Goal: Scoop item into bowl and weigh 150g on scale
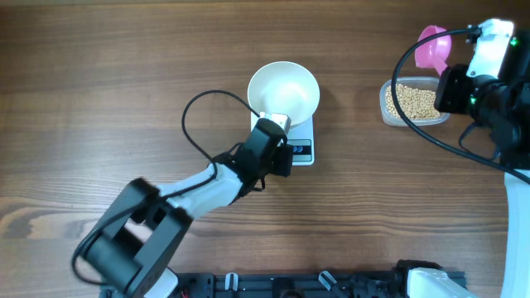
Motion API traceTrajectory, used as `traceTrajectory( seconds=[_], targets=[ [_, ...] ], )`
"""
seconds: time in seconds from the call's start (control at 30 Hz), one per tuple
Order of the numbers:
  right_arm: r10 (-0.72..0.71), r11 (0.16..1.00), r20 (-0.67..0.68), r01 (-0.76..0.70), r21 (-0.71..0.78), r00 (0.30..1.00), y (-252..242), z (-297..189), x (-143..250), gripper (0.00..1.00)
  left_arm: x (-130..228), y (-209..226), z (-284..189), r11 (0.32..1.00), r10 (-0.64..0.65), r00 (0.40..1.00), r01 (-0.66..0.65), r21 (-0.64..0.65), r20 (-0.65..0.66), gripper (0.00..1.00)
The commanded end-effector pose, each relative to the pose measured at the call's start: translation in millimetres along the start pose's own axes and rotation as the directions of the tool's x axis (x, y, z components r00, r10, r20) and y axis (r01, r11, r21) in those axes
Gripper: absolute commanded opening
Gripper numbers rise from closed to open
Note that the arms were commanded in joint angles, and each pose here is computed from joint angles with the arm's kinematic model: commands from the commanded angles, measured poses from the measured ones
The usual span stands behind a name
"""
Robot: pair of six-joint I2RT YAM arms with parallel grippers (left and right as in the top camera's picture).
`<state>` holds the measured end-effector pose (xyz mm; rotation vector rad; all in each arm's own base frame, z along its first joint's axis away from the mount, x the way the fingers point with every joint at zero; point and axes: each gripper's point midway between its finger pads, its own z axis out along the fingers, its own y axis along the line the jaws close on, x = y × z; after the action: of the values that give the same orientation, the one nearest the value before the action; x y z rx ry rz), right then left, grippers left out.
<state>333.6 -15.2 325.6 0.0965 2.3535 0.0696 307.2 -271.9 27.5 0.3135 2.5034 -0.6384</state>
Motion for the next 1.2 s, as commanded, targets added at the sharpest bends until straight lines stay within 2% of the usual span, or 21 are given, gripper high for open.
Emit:
traceTrajectory(
  seconds=[0.0, 0.2, 0.33, 0.4, 0.47, 0.5, 0.57, 0.6, 0.67, 0.8, 1.17],
  targets=[
    [0.001, 1.0, 0.011, -0.001, 0.015, 1.0, -3, -9, -2, 0.04, -31, -36, -49, 0.992, 0.013, 0.995, -0.025, 0.127, 0.096, 0.04],
    [0.003, 1.0, -0.026, -0.003, -0.017, 1.0, 3, -9, 7, 0.04, -63, -60, -142, 0.98, 0.026, 0.963, -0.077, 0.182, 0.267, 0.04],
    [0.005, 1.0, -0.056, -0.006, -0.02, 0.998, 3, -9, 15, 0.04, -65, -10, -209, 0.998, 0.005, 0.919, 0.019, -0.055, 0.395, 0.07],
    [-0.002, 0.999, -0.057, 0.0, -0.051, 0.998, 9, -9, 15, 0.04, -56, 31, -246, 0.97, 0.003, 0.891, 0.107, -0.217, 0.454, 0.12],
    [-0.015, 0.996, -0.055, 0.01, -0.087, 0.998, 15, -10, 15, 0.04, -46, 55, -271, 0.939, 0.004, 0.875, 0.163, -0.301, 0.485, 0.18],
    [-0.018, 0.995, -0.055, 0.012, -0.102, 0.998, 17, -10, 15, 0.04, -41, 64, -282, 0.927, 0.001, 0.867, 0.185, -0.325, 0.498, 0.3],
    [-0.016, 0.994, -0.057, 0.01, -0.11, 0.998, 18, -10, 15, 0.04, -29, 72, -299, 0.919, -0.008, 0.857, 0.21, -0.334, 0.516, 0.38],
    [-0.017, 0.993, -0.059, 0.01, -0.116, 0.998, 20, -10, 16, 0.04, -23, 74, -307, 0.918, -0.011, 0.851, 0.216, -0.332, 0.525, 0.45],
    [-0.016, 0.991, -0.062, 0.007, -0.136, 0.998, 23, -11, 17, 0.04, -19, 74, -314, 0.921, -0.011, 0.844, 0.217, -0.324, 0.537, 1.0],
    [-0.014, 0.985, -0.069, 0.002, -0.175, 0.998, 30, -12, 18, 0.04, -14, 70, -314, 0.933, -0.02, 0.848, 0.206, -0.295, 0.529, 1.0],
    [0.007, 0.975, -0.067, -0.021, -0.221, 0.998, 38, -13, 16, 0.05, 2, 78, -308, 0.92, -0.02, 0.886, 0.197, -0.338, 0.463, 1.0]
  ],
)
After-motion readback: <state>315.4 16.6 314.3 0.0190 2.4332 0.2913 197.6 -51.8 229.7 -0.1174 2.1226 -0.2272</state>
